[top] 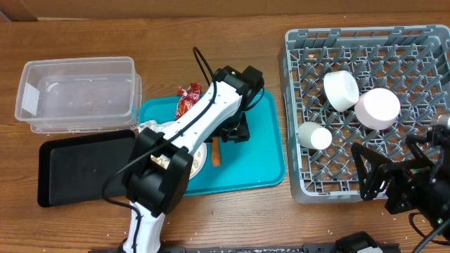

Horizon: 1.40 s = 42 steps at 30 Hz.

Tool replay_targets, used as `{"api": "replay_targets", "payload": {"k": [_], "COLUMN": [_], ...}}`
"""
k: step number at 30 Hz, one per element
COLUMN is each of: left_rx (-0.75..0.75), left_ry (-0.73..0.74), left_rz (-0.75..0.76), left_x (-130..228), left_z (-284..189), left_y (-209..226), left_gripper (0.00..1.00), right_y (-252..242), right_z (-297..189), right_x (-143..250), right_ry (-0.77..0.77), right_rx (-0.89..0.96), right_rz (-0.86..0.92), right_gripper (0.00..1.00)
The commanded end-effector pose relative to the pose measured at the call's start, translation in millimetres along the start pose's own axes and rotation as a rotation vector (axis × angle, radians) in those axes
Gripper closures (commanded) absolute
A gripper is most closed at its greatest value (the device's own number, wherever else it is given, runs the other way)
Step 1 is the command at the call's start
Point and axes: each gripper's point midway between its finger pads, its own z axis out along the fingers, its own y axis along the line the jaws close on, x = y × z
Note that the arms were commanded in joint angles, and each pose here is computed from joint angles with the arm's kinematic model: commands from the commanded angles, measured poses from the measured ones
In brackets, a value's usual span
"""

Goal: Sort waste into correct bins and load items into the dishwasher
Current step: 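Reach the left gripper to the carrot and grasp it, then carry the carrot to the clear plastic bin and release it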

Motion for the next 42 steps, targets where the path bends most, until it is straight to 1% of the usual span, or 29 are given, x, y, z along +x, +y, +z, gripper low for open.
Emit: {"api": "replay_targets", "payload": {"k": [1, 5, 9, 12, 13, 14, 16, 17, 21, 24, 25, 27, 28, 33, 37, 42], "left_rx": [-0.054, -0.082, -0.112, -0.127, -0.130, -0.131, -0.132, -0.132, -0.122, -0.082, -0.060, -0.026, -0.012, 0.044, 0.096, 0.193], "left_ry": [0.033, 0.067, 0.104, 0.122, 0.125, 0.126, 0.128, 0.128, 0.141, 0.156, 0.164, 0.175, 0.181, 0.160, 0.087, -0.069], "left_rz": [0.045, 0.049, 0.056, 0.057, 0.058, 0.058, 0.058, 0.058, 0.048, 0.037, 0.042, 0.046, 0.039, 0.004, -0.040, -0.115], "left_x": [-2, -1, 2, 3, 3, 3, 3, 4, 4, 2, 1, -1, -2, -14, -26, -41], "left_z": [22, 38, 53, 61, 63, 63, 63, 62, 61, 61, 60, 59, 58, 40, 5, -57], "left_y": [4, 4, 6, 6, 6, 6, 7, 7, 8, 6, 5, 4, 5, 18, 37, 72], "left_gripper": [0.32, 0.32, 0.40, 0.42, 0.44, 0.47, 0.57, 0.60, 0.67, 0.71, 0.75, 0.89, 0.92, 0.92, 0.92, 0.80], "right_y": [0, 0, 0, 0, 0, 0, 0, 0, 0, 0, 0, 0, 0, 0, 0, 0], "right_z": [-1, -1, -1, -1, -1, -1, -1, -1, -1, -1, -1, -1, -1, -1, -1, -1], "right_x": [-2, -2, -2, -2, -2, -2, -2, -2, -2, -2, -2, -2, -2, -2, -2, -2], "right_ry": [-0.009, -0.009, -0.009, -0.009, -0.009, -0.009, -0.009, -0.009, -0.009, -0.009, -0.009, -0.009, -0.009, -0.009, -0.009, -0.009], "right_rx": [0.003, 0.003, 0.003, 0.003, 0.003, 0.003, 0.003, 0.003, 0.003, 0.003, 0.003, 0.003, 0.003, 0.003, 0.003, 0.003], "right_rz": [0.002, 0.002, 0.002, 0.002, 0.002, 0.002, 0.002, 0.002, 0.002, 0.002, 0.002, 0.002, 0.002, 0.002, 0.002, 0.002], "right_gripper": [0.00, 0.00, 0.00, 0.00, 0.00, 0.00, 0.00, 0.00, 0.00, 0.00, 0.00, 0.00, 0.00, 0.00, 0.00, 0.00]}}
